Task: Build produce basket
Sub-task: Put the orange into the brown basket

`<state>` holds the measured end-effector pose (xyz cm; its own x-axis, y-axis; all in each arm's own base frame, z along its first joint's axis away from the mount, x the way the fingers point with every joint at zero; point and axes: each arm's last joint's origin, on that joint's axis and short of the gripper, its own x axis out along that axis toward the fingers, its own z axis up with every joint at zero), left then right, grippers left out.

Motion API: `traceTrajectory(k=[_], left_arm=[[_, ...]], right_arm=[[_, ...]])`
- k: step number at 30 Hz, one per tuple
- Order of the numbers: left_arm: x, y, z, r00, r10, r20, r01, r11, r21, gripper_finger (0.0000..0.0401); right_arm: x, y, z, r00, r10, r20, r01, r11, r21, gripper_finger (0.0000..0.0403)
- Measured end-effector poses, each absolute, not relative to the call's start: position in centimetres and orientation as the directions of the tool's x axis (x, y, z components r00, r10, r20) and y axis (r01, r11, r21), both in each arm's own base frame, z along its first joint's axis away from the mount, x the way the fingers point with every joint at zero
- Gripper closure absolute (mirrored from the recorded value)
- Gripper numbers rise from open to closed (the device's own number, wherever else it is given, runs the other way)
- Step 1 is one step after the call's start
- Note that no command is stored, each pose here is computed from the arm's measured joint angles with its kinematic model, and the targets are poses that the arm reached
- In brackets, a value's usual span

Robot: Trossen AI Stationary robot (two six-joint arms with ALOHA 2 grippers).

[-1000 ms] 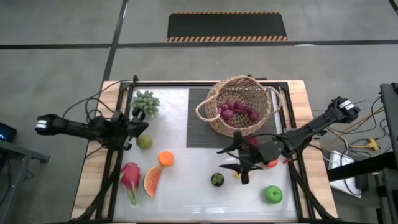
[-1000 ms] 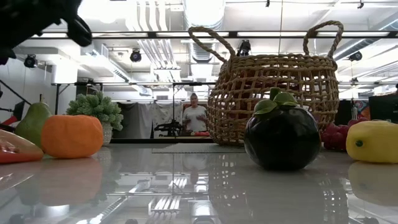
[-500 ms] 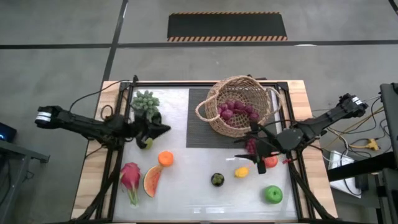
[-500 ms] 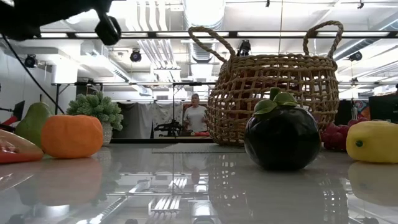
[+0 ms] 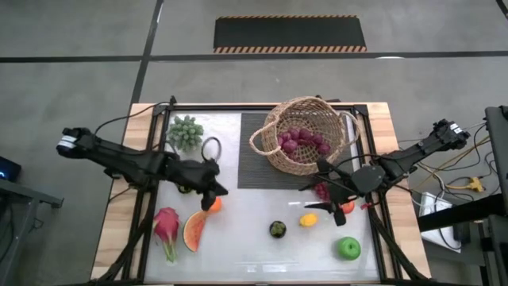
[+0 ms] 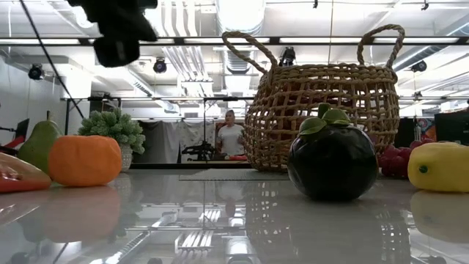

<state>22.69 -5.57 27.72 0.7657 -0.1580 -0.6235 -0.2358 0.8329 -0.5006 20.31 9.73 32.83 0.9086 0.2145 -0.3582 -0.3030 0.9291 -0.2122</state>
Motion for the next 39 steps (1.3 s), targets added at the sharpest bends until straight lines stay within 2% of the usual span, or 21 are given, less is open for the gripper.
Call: traceTrajectory(k=[6,10,17,22,26,30,39], left_arm=[[23.7,-7.7,27.7,0.569,-0.162,-0.806,-0.203,0.922,-0.329,0.0398],[24.5,-8.5,26.9,0.454,-0.178,-0.873,-0.209,0.931,-0.298,0.0369],[24.6,-8.9,25.0,0.278,-0.209,-0.937,-0.225,0.935,-0.275,0.0254],[24.7,-8.5,23.8,0.24,-0.043,-0.97,-0.195,0.976,-0.091,0.0162],[25.0,-8.8,22.7,0.21,-0.002,-0.978,-0.13,0.991,-0.03,0.0114],[25.1,-8.8,21.4,0.163,0.016,-0.986,-0.092,0.996,0.001,0.0093],[24.9,-8.7,18.9,0.083,0.061,-0.995,-0.092,0.994,0.053,0.0091]], right_arm=[[20.3,9.8,32.8,0.908,0.214,-0.36,-0.303,0.929,-0.211,0.0186],[20.4,9.8,32.8,0.907,0.217,-0.36,-0.306,0.929,-0.209,0.0186],[20.6,9.9,32.6,0.905,0.216,-0.368,-0.297,0.938,-0.18,0.0186],[20.8,10.0,32.3,0.9,0.213,-0.381,-0.296,0.939,-0.176,0.0186],[21.0,10.1,32.1,0.897,0.21,-0.389,-0.291,0.943,-0.163,0.0186],[21.0,10.1,32.1,0.897,0.209,-0.389,-0.285,0.947,-0.146,0.0186],[21.0,10.1,32.1,0.898,0.209,-0.388,-0.283,0.948,-0.146,0.0186]])
